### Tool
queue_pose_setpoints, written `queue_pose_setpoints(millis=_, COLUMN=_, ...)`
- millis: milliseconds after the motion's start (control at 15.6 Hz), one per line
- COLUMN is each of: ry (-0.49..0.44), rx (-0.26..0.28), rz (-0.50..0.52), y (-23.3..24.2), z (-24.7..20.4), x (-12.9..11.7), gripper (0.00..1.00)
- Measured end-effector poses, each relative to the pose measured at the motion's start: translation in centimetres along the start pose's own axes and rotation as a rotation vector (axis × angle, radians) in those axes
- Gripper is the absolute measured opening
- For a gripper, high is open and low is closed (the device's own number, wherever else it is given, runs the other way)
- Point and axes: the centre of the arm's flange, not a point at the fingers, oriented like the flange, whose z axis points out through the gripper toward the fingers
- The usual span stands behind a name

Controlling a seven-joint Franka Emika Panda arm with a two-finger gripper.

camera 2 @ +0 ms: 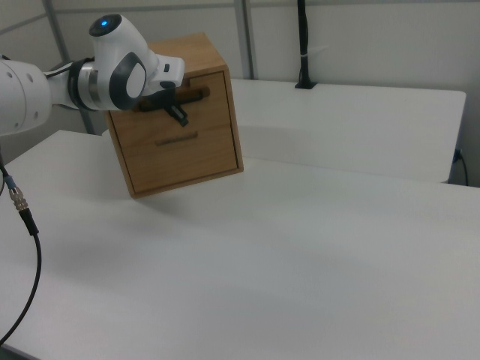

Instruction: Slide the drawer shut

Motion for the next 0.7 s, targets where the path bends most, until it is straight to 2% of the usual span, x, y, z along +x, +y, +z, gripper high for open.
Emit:
queue_pose_setpoints(millis=513, ry=0.037, rx=0.019, rz=0.017, y=0.3, z=-0.3, x=0.8, gripper=0.00)
queue_pose_setpoints(millis=705, ry=0.005, rx=-0.028, rz=-0.007, y=2.4, z=-1.1, x=1.9, gripper=0.00)
